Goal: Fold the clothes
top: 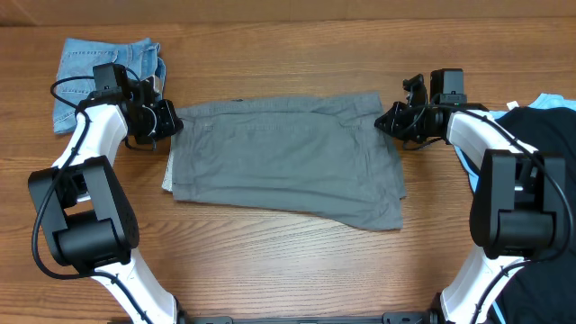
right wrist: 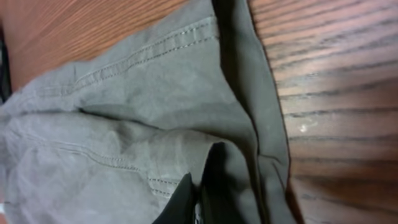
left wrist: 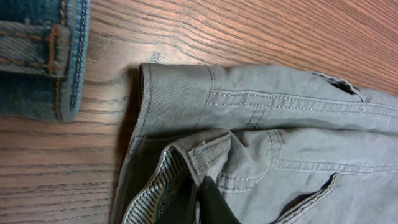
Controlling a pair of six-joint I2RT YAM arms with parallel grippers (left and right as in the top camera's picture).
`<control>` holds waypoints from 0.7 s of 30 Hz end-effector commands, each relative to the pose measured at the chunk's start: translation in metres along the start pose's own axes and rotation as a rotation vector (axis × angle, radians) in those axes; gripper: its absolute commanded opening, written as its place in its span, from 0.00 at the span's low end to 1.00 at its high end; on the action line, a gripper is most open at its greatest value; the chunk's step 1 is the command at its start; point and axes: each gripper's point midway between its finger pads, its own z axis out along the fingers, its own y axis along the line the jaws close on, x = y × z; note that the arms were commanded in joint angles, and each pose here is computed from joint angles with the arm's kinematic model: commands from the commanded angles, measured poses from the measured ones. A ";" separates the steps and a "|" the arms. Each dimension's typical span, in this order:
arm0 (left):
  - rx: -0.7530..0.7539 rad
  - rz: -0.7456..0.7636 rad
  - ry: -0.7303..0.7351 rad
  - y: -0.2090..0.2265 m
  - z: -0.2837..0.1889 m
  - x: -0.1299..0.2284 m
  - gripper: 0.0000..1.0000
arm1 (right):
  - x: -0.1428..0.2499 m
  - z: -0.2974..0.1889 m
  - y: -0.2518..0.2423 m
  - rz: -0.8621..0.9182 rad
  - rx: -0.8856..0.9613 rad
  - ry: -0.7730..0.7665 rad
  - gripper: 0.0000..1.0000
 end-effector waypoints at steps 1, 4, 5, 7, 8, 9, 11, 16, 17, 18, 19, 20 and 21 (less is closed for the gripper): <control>0.035 0.004 -0.005 -0.009 -0.003 -0.005 0.04 | -0.003 -0.009 0.008 -0.005 -0.051 -0.006 0.04; 0.056 -0.002 -0.009 -0.012 -0.010 -0.005 0.04 | -0.006 -0.027 0.016 -0.006 -0.059 -0.023 0.04; 0.054 -0.004 -0.014 -0.011 -0.013 -0.006 0.04 | -0.008 -0.035 0.020 -0.014 -0.060 -0.034 0.04; 0.052 -0.003 -0.034 -0.011 -0.025 -0.010 0.04 | -0.012 -0.051 0.030 -0.033 -0.064 -0.062 0.04; 0.052 -0.003 -0.048 -0.011 -0.032 -0.012 0.04 | -0.015 -0.060 0.035 -0.043 -0.067 -0.080 0.04; 0.056 0.000 -0.064 -0.013 -0.039 -0.015 0.04 | -0.018 -0.069 0.041 -0.056 -0.071 -0.100 0.04; 0.071 0.028 -0.097 -0.019 -0.054 -0.020 0.04 | -0.023 -0.084 0.053 -0.083 -0.079 -0.138 0.04; 0.060 0.087 -0.170 -0.031 -0.083 -0.030 0.04 | -0.036 -0.108 0.069 -0.083 -0.083 -0.221 0.04; 0.049 0.092 -0.182 -0.030 -0.085 -0.032 0.04 | -0.039 -0.108 0.069 -0.086 -0.077 -0.235 0.04; 0.035 0.094 -0.188 -0.028 -0.085 -0.034 0.04 | -0.042 -0.108 0.067 -0.079 -0.065 -0.247 0.04; 0.010 0.092 -0.194 -0.024 -0.085 -0.035 0.04 | -0.045 -0.107 0.062 -0.064 -0.043 -0.257 0.04; -0.017 0.087 -0.194 -0.019 -0.083 -0.036 0.04 | -0.048 -0.107 0.059 -0.057 -0.029 -0.269 0.04; -0.034 0.084 -0.193 -0.015 -0.082 -0.036 0.04 | -0.051 -0.107 0.056 -0.049 -0.015 -0.280 0.04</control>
